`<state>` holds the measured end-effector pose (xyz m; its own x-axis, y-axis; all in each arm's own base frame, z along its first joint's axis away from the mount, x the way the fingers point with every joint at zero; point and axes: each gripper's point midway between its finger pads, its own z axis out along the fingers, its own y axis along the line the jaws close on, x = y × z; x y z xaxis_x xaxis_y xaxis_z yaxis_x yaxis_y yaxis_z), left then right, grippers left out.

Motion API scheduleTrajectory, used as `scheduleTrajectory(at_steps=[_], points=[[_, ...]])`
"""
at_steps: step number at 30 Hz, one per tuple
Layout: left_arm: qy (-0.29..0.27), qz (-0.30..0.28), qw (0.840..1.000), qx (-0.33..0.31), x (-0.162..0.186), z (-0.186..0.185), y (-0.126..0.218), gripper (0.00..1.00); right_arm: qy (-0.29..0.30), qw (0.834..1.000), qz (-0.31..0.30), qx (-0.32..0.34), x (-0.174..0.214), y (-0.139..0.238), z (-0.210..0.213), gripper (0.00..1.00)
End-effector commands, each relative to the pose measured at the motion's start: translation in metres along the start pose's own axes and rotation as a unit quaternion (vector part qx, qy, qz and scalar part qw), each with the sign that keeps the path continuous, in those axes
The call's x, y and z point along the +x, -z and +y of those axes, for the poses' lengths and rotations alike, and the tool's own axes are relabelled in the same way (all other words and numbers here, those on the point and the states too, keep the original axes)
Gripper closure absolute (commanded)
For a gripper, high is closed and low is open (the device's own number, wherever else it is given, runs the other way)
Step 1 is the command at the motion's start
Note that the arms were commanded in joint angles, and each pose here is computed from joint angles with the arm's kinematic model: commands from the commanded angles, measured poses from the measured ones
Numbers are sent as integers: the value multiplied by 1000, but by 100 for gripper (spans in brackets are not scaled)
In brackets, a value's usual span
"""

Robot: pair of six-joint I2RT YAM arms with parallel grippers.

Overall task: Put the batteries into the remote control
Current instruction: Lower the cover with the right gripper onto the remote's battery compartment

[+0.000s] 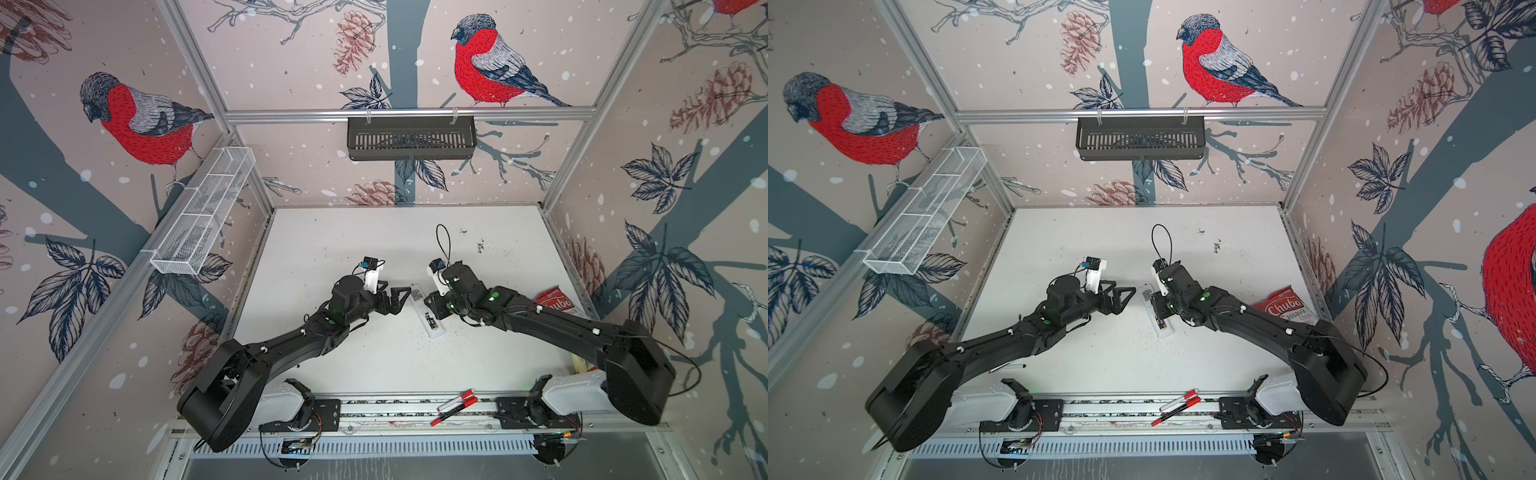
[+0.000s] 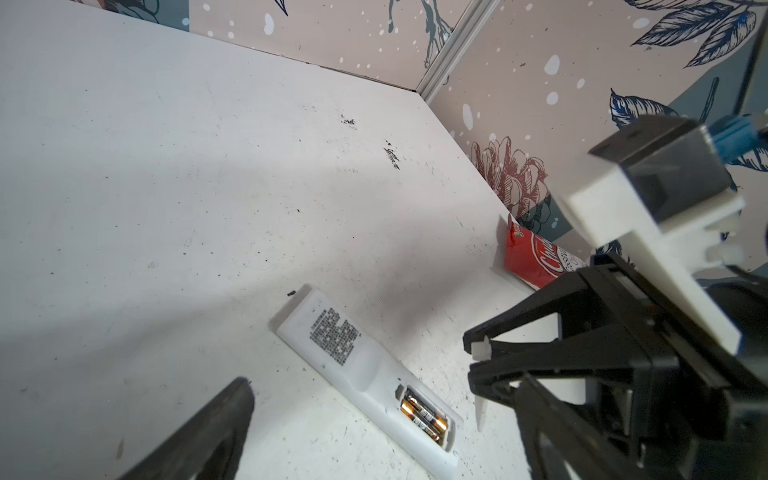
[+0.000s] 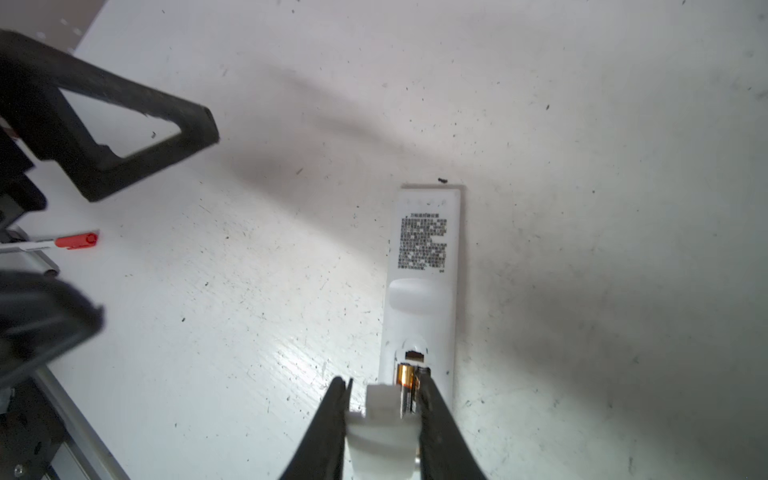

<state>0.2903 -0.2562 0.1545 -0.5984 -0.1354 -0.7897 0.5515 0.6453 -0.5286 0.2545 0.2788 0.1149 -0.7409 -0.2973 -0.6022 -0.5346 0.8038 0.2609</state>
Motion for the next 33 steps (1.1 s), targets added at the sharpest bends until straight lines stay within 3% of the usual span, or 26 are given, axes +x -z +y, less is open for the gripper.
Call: scheduleTrajectory(at_steps=[1,9,33], points=[[2,-12,1000,28,-12,-6,-2,2,9,999,37,9,13,-7,-3,73],[21,15,999,40,-3,4,-10,2,21,998,47,37,20,-19,-6,73],[28,19,998,57,-2,4,-8,2,28,996,60,64,34,-38,-10,74]])
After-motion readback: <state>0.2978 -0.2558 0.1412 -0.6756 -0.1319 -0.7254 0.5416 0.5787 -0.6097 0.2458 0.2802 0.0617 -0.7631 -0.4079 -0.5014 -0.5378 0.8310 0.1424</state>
